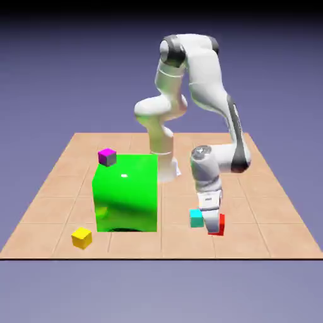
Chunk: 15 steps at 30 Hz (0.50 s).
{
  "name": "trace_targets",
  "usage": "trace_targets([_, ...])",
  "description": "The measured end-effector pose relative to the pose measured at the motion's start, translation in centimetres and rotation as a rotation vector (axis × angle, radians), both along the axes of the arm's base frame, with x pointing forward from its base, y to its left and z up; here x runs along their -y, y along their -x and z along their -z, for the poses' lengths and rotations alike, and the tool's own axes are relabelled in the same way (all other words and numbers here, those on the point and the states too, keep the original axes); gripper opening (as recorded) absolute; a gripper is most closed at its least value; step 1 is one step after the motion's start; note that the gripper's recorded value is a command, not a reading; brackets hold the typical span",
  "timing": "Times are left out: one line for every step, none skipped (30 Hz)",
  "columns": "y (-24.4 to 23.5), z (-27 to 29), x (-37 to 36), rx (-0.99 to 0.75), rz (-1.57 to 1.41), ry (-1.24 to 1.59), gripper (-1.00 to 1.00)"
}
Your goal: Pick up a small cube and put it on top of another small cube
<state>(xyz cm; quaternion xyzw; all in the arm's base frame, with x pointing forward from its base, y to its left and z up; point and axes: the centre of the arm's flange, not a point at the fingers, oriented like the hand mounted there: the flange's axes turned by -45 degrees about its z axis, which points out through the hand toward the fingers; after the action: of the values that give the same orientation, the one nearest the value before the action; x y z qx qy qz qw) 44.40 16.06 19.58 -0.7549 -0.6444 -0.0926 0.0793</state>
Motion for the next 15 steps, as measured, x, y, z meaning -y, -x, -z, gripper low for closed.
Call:
trace_targets([0.5, -0.8, 0.7, 0.003, -0.069, 0.004, -1.0])
trace_targets([1.0, -1.5, 1.3, 0.005, -0.138, 0.008, -1.0])
trace_targets([1.5, -2.1, 2.0, 0.006, -0.207, 0.011, -1.0])
trace_targets([2.1, -2.7, 2.6, 0.007, -0.276, 0.012, -1.0])
trace_targets([2.7, -3.2, 3.5, 0.006, -0.338, 0.013, -1.0])
trace_targets([3.4, -3.7, 4.1, 0.006, -0.408, 0.012, -1.0])
trace_targets([4.1, -4.1, 4.9, 0.004, -0.472, 0.01, -1.0])
trace_targets([4.9, -4.5, 5.5, 0.002, -0.54, 0.007, -1.0])
trace_targets([5.8, -4.8, 5.8, 0.0, -0.616, 0.003, -1.0])
trace_targets([6.2, -4.9, 5.9, -0.001, -0.646, 0.0, -1.0])
trace_targets([6.2, -4.9, 5.9, -0.001, -0.647, 0.0, -1.0])
trace_targets([6.2, -4.2, 5.5, 0.0, -0.654, -0.003, -1.0])
trace_targets([6.1, -3.4, 5.5, 0.0, -0.649, -0.006, -1.0])
trace_targets([6.2, -2.5, 5.3, 0.0, -0.649, -0.008, -1.0])
trace_targets([6.2, -1.7, 5.1, 0.001, -0.652, -0.009, -1.0])
